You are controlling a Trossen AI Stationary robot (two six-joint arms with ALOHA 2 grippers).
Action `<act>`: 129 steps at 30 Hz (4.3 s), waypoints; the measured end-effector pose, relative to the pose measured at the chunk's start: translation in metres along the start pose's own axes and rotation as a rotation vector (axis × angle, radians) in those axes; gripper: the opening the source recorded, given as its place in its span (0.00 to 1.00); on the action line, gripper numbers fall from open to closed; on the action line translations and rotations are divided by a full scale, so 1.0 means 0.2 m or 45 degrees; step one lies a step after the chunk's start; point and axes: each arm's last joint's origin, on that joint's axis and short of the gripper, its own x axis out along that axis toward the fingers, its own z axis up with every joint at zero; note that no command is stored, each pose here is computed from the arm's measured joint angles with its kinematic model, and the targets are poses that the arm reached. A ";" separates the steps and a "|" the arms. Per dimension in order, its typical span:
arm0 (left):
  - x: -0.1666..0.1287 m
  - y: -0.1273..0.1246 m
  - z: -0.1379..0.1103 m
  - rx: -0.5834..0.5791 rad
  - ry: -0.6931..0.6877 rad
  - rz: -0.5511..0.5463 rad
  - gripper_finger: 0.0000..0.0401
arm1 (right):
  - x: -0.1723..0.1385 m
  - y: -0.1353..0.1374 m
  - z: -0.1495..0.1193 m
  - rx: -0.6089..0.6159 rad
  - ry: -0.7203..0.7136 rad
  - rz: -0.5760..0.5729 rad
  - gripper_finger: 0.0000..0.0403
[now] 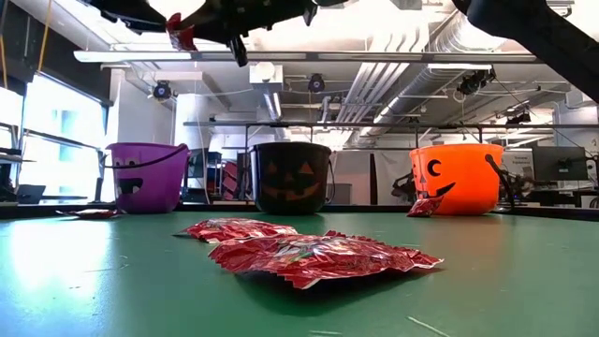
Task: Sort candy by brand, put in halloween buckets
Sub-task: Put the red candy pack into the violet bucket
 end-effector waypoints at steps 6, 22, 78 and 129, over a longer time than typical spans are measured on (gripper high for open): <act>0.02 -0.01 0.00 0.122 0.027 -0.018 0.49 | 0.00 0.01 0.00 0.025 0.006 0.028 0.00; 0.07 -0.05 0.01 0.214 0.042 -0.144 0.20 | 0.00 0.01 0.01 0.079 -0.016 0.076 0.00; 0.44 0.53 -0.47 -0.746 1.186 0.712 0.31 | -0.28 -0.09 0.07 0.193 0.161 -0.331 0.41; 0.02 0.29 -0.09 -0.639 0.380 0.684 0.44 | -0.70 -0.47 -1.17 0.077 1.931 -0.762 0.41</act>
